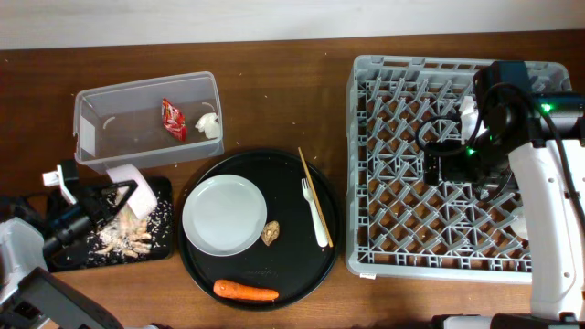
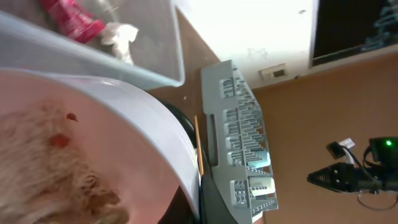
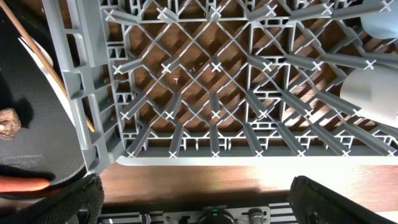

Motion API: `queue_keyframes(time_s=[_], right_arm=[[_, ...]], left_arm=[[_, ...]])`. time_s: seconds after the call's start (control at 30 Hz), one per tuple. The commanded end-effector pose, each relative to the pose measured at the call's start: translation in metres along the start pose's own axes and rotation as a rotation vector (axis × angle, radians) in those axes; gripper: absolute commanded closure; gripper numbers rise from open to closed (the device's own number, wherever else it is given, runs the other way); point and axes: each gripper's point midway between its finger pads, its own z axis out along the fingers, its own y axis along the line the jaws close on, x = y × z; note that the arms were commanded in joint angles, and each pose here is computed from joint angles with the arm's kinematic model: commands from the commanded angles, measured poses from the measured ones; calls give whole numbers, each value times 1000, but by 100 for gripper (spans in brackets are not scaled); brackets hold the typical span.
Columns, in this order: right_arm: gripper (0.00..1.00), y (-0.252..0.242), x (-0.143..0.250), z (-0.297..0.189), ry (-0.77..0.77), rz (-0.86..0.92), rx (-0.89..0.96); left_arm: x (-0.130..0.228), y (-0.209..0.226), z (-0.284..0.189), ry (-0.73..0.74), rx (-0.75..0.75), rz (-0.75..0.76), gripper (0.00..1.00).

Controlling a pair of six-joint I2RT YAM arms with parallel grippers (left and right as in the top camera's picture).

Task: Sort waste into correct bins and load items into the dishwasher rack
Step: 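Tip the pink bowl over the black tray to dump the rice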

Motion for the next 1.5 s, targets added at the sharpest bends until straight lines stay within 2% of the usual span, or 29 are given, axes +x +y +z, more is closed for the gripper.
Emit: queue_keyframes(time_s=[0.0,0.33,0.5,0.8,1.1,1.2,1.27,1.33,1.47], right_arm=[[2,-1,0,-4,-16,0,11],[1,-1,0,-4,-15,0,11],[2,-1,0,-4,-15,0,11],[2,-3,0,-4,-16,0,19],[2,-2,0,-4,-15,0,18],[2,-3,0,-4,-12,0,19],[2,-3,0,-4,-13,0,19],[2,-3,0,-4,-12,0,19],[2,-3,1,-4,-12,0,19]], left_arm=[[-7,-19,-3,-56,80,119,100],[-10,-26,-4,-88,109,309,100],[-13,-31,-5,-109,138,316,100],[-7,-32,-5,-91,134,259,100],[0,-20,-3,-43,68,260,100],[0,-25,-5,-57,94,153,100],[-5,-4,-8,-42,1,225,100],[-7,9,-12,-41,-51,25,99],[-12,-7,-16,-89,37,30,100]])
